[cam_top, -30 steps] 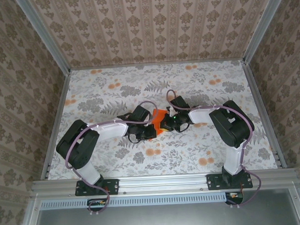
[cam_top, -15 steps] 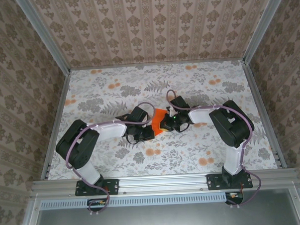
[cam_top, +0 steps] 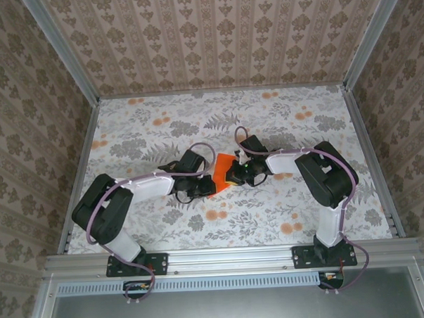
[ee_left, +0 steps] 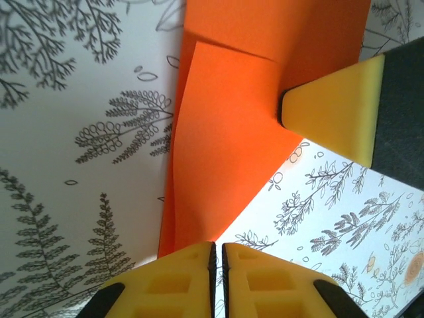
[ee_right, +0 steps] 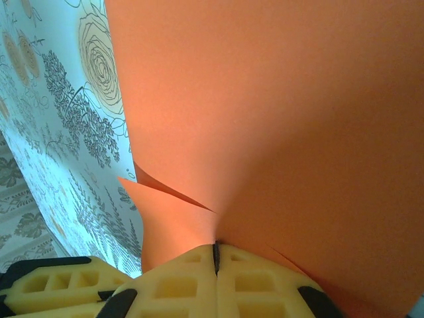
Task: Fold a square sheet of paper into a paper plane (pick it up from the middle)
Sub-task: Third fold the triangle at the center of the table.
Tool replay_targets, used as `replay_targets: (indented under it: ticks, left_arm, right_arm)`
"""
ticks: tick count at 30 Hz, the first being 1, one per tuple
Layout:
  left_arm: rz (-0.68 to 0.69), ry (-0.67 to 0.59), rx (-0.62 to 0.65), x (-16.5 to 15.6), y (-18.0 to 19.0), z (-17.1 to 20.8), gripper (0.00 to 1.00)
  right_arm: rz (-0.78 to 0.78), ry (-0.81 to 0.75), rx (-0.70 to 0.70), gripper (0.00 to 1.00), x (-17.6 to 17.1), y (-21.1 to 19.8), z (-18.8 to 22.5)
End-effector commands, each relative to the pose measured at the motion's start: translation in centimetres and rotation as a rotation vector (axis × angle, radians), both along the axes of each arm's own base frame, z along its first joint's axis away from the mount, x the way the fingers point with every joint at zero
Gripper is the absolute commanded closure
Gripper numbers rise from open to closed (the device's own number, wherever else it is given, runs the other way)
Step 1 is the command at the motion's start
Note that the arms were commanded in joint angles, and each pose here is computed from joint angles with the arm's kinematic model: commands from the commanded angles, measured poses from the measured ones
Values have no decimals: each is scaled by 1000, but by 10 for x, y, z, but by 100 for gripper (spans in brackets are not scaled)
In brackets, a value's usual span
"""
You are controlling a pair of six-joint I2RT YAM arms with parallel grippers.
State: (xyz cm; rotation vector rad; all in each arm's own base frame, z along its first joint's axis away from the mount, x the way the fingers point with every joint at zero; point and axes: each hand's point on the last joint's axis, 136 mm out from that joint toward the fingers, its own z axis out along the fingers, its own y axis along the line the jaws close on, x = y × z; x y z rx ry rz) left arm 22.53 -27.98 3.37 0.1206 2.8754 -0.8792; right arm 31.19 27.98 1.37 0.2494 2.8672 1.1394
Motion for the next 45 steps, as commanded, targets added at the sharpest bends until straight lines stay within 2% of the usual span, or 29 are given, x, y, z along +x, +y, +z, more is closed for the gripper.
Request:
replay_targets:
  ticks: [1,7,15,20,27,36,45]
  left_arm:
    - [6,0,16,0,6,-5,87]
    - [13,14,49,0,10,-14,87]
    - [25,55,104,-4,18,-32,94]
    - [27,72,118,-7,21,-37,100]
    - [21,83,118,-10,20,-38,100]
    - [21,87,119,-9,20,-38,100]
    - [37,125,162,-16,28,-45,100]
  right_arm:
    - [-19,102,-132,98,-18,-21,-38]
    - [-17,101,-132,98,-18,-21,-38]
    - [-6,73,-117,98,-14,-19,-31]
    - [24,-32,-69,98,-1,-11,-1]
    - [93,-109,-11,100,-5,16,29]
    - [137,-63,-15,100,-20,41,14]
    - [76,-7,-103,100,-23,20,-13]
